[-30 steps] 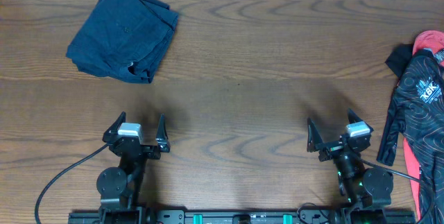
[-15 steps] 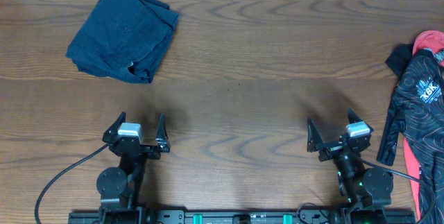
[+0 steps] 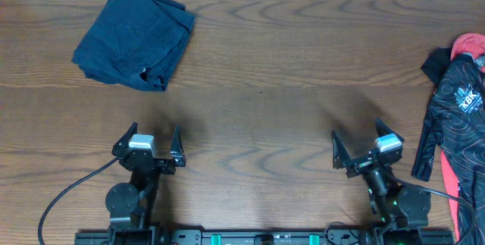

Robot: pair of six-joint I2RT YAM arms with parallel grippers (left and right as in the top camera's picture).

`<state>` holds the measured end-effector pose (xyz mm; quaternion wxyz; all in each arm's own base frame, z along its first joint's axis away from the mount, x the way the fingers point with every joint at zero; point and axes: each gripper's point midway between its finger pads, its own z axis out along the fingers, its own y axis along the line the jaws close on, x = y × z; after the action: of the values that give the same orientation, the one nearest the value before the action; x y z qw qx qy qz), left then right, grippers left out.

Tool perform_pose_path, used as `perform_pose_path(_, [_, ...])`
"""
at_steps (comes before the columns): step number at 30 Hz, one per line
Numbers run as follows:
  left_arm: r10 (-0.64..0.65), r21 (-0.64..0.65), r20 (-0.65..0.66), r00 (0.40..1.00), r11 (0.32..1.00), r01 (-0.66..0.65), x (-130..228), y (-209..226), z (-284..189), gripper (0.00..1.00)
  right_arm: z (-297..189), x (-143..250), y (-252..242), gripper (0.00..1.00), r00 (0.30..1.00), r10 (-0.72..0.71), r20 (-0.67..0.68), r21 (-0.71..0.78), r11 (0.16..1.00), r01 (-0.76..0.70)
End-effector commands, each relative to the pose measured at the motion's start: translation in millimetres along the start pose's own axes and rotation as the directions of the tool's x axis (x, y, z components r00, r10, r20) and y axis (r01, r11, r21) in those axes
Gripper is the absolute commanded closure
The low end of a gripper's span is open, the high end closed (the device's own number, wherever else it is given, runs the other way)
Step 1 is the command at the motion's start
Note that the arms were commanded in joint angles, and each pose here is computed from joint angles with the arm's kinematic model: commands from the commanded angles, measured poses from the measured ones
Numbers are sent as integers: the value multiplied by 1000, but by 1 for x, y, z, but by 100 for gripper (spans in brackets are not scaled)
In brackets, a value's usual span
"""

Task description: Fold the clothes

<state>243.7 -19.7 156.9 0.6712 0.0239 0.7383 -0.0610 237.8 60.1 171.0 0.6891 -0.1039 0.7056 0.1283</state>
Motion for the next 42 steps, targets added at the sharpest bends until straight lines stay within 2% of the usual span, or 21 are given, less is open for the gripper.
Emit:
perform_pose_path(1, [-18,1,-42,999,1000,18,15,0,1,2,-2,-4,22,1,1000,-11,19,-132,991,13])
perform_pose_path(5, [-138,87,-55,989,986,142,15,-16,0,2,-7,-2,45,1,999,36,-2,-264,964,-35])
perform_pose_path(9, [-268,187,-50,962,944,273,3,-33,-2,2,-6,0,44,1,993,116,-34,-256,959,-121])
perform_pose_path(14, [-298,262,-52,953,917,301,-18,-47,-10,2,-9,-31,37,1,979,206,4,-210,957,-201])
perform_pose_path(19, [-306,223,-76,949,922,315,-56,-46,-23,2,-7,-69,26,1,973,230,6,-143,963,-227])
perform_pose_path(24, [-332,75,-214,919,932,355,-84,-34,-28,2,17,-79,19,1,942,285,-180,-83,949,-303])
perform_pose_path(28, [-333,17,-356,873,932,362,-100,-33,-19,2,46,-73,11,1,862,332,-383,-8,932,-362])
perform_pose_path(30, [-328,-14,-436,838,934,358,-102,-32,-12,2,59,-66,7,1,817,303,-491,13,940,-341])
perform_pose_path(32, [-341,-54,-513,788,929,367,-100,-31,-6,2,71,-60,4,1,767,270,-582,18,947,-320])
perform_pose_path(35, [-355,-99,-596,720,923,373,-96,-30,4,2,82,-48,0,1,660,299,-689,70,934,-350])
perform_pose_path(37, [-347,-112,-639,687,925,363,-90,-29,11,2,84,-33,-2,1,588,309,-748,101,928,-359])
perform_pose_path(41, [-345,-56,-683,644,904,424,-86,-44,19,2,93,-11,-18,1,535,347,-770,179,923,-341])
perform_pose_path(42, [-343,-37,-690,638,897,441,-87,-48,20,2,93,-5,-31,1,512,398,-761,255,909,-329])
